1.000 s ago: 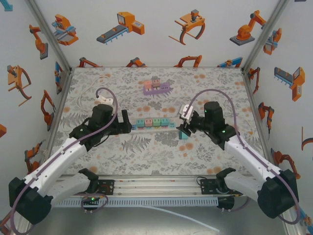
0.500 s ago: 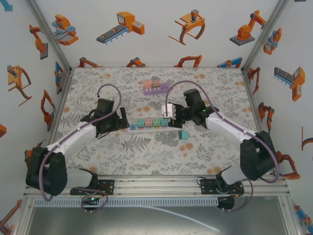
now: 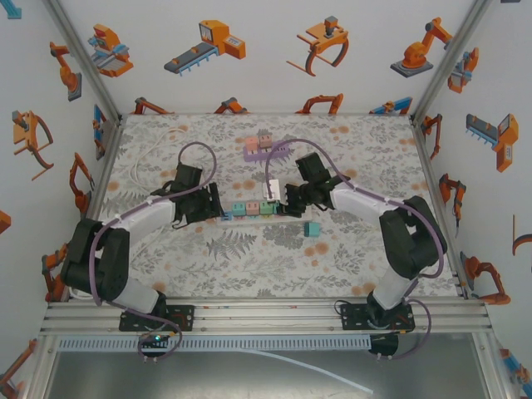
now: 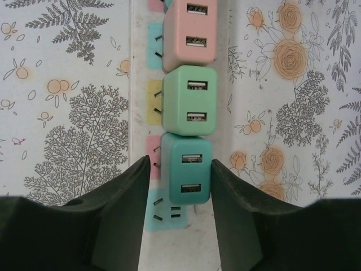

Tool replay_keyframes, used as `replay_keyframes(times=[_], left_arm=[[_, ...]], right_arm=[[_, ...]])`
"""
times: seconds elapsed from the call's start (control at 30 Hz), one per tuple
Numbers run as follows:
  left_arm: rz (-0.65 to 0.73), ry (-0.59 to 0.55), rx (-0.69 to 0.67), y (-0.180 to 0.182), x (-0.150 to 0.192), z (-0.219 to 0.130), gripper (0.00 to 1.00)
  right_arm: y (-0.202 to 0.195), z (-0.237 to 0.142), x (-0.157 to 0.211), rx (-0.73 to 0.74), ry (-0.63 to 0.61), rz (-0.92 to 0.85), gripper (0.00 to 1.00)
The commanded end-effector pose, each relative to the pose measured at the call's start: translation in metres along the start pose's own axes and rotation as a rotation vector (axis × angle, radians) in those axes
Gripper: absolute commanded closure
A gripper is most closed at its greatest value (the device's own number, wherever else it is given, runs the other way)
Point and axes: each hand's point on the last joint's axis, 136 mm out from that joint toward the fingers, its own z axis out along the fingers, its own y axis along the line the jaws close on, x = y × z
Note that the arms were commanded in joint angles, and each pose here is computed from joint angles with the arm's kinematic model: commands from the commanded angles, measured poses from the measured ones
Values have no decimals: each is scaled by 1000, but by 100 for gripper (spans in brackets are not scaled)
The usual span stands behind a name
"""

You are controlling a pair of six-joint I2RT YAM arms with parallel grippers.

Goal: Pull the plug off the socket

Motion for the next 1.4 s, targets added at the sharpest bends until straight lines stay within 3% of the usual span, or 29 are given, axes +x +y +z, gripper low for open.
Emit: replay_keyframes(times=[0.0, 0.57, 1.37], left_arm=[[10, -7, 37, -9, -9, 1, 39], [48, 144, -82, 21, 32, 19, 47], [67, 147, -126, 29, 33, 21, 47]], right_arm=[[-6, 2, -10, 0, -27, -28, 58], [-13, -2, -23, -24, -44, -14, 83], [-20, -18, -39, 7, -72, -12, 91]])
